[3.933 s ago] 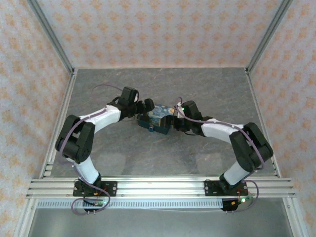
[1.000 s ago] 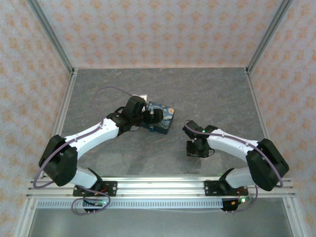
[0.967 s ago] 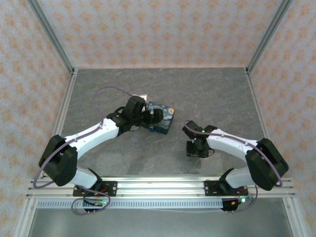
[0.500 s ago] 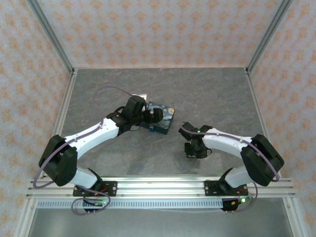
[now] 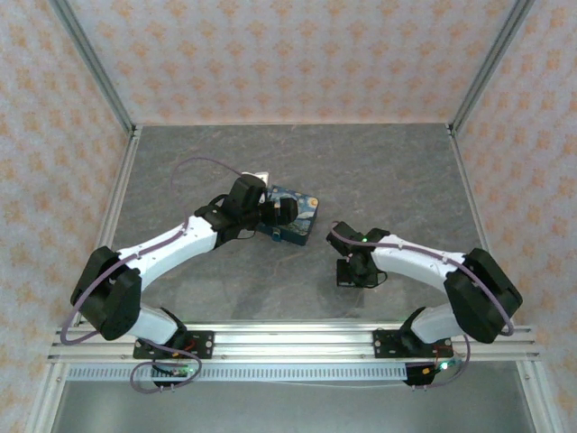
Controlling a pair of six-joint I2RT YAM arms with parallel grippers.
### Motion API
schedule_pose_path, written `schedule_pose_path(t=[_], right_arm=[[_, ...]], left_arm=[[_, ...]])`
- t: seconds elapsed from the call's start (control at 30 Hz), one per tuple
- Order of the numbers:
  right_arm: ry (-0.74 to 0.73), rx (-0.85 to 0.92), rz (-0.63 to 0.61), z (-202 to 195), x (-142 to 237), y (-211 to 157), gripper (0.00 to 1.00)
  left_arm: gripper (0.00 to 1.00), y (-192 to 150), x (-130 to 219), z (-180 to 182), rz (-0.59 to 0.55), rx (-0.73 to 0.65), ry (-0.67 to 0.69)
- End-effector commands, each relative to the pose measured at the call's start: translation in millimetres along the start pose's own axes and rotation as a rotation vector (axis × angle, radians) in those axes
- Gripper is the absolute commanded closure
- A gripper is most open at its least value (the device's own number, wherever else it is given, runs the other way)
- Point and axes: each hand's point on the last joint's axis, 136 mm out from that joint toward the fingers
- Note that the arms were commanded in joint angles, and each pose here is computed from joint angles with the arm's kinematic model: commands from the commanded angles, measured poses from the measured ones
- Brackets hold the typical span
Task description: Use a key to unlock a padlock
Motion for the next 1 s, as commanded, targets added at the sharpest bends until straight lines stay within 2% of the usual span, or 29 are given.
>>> schedule_pose_path(t=[0.0, 0.23, 0.37, 0.47, 0.7, 0.83, 0.97], right_arm=[[0.016, 0.018, -0.067, 1, 10, 8, 1.00], [0.247, 0.043, -0.252, 40, 43, 37, 1.00], [0.430, 0.066, -0.390, 70, 77, 60, 1.00], [0.571, 0.084, -0.495, 91, 111, 77, 1.00], [0.822, 0.124, -0.705, 121, 190, 98, 1.00], [0.891, 0.170, -0.740, 131, 216, 97, 1.00], [0.904, 0.202, -0.736, 134, 223, 94, 1.00]], left_arm=[[0.00, 10, 11, -7, -0.032, -0.017, -0.011], [0.00, 18, 24, -21, -0.072, 0.106, -0.102], [0.00, 28, 34, -40, -0.114, 0.187, -0.235], [0.02, 40, 46, -60, -0.153, 0.185, -0.342], [0.24, 45, 58, -101, -0.157, 0.081, -0.481], [0.33, 47, 58, -119, -0.154, 0.064, -0.529], [0.44, 47, 53, -128, -0.139, 0.057, -0.542]])
Point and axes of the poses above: each hand's point on the last joint's axis, 136 mm out from that joint toward the fingers, its own x axis back along the fingers, its own z axis along the line the jaws close on, y = z × x, and after that the axes turned 4 degrees about -x, right-handed
